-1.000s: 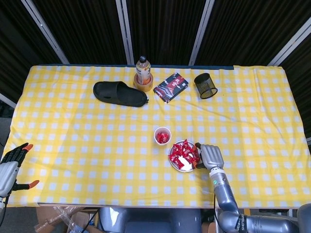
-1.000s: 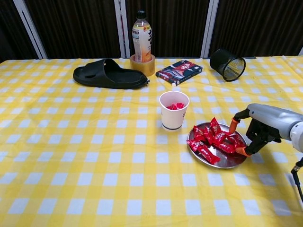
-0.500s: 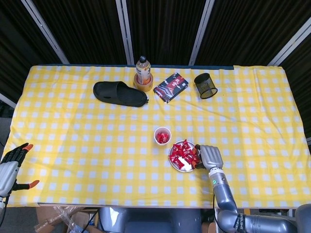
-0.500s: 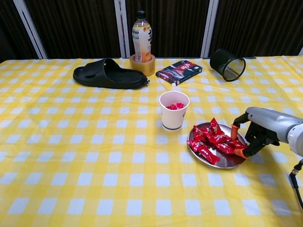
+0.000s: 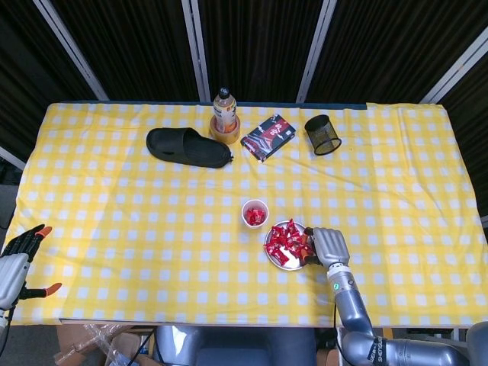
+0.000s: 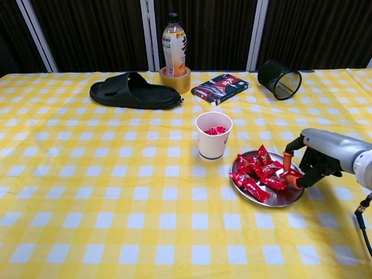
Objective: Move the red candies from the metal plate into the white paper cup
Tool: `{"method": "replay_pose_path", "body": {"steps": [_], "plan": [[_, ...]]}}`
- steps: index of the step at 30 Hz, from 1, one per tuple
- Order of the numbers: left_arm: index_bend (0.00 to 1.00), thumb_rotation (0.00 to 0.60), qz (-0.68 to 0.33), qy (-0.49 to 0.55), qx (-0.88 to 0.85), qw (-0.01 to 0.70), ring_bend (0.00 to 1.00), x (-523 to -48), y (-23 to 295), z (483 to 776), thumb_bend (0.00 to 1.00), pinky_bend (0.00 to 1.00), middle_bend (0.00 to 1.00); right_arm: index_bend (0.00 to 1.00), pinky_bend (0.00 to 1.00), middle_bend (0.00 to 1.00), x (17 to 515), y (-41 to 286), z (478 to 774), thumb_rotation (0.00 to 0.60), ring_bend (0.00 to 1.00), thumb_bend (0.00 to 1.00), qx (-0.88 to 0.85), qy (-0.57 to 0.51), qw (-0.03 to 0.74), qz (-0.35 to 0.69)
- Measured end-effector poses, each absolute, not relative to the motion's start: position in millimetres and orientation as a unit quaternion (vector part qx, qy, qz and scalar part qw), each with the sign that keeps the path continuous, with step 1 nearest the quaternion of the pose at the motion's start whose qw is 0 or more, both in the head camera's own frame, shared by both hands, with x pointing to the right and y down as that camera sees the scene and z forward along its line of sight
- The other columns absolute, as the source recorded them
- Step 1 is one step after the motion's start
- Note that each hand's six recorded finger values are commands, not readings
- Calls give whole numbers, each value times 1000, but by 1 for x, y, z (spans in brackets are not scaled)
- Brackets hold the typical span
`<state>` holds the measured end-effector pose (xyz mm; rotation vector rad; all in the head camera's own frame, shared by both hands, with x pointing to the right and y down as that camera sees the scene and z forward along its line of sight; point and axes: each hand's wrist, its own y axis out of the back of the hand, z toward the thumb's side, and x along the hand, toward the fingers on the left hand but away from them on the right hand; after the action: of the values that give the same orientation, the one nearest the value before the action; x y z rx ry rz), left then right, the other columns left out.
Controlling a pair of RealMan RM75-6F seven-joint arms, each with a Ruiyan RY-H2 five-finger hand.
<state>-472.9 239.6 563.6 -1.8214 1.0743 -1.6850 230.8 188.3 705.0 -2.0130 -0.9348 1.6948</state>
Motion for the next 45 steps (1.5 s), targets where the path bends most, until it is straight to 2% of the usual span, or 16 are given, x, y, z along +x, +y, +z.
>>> {"method": "replay_pose_path", "body": {"steps": [9,17,25,30,40,45], "plan": [[0,600,-608,388,-658,215,0,-473,240,564,46,0,0,541,844,929,216,167,679,600,899,463,-723,-349,188,566],[0,600,-608,389,-660,209,0,-474,240,564,46,0,0,541,844,929,192,134,646,600,899,463,-734,-368,219,527],[0,600,-610,387,-661,200,0,-474,240,565,45,0,0,541,843,929,165,110,628,600,899,463,-744,-371,237,503],[0,600,-611,389,-661,195,0,-475,239,566,46,0,0,541,843,929,142,107,631,600,899,463,-754,-361,238,495],[0,600,-609,391,-663,189,0,-475,238,565,46,0,0,539,845,929,119,107,654,600,899,463,-754,-345,235,507],[0,600,-608,392,-664,187,0,-475,238,565,45,0,0,475,845,929,121,106,666,600,899,463,-746,-343,231,522]]}}
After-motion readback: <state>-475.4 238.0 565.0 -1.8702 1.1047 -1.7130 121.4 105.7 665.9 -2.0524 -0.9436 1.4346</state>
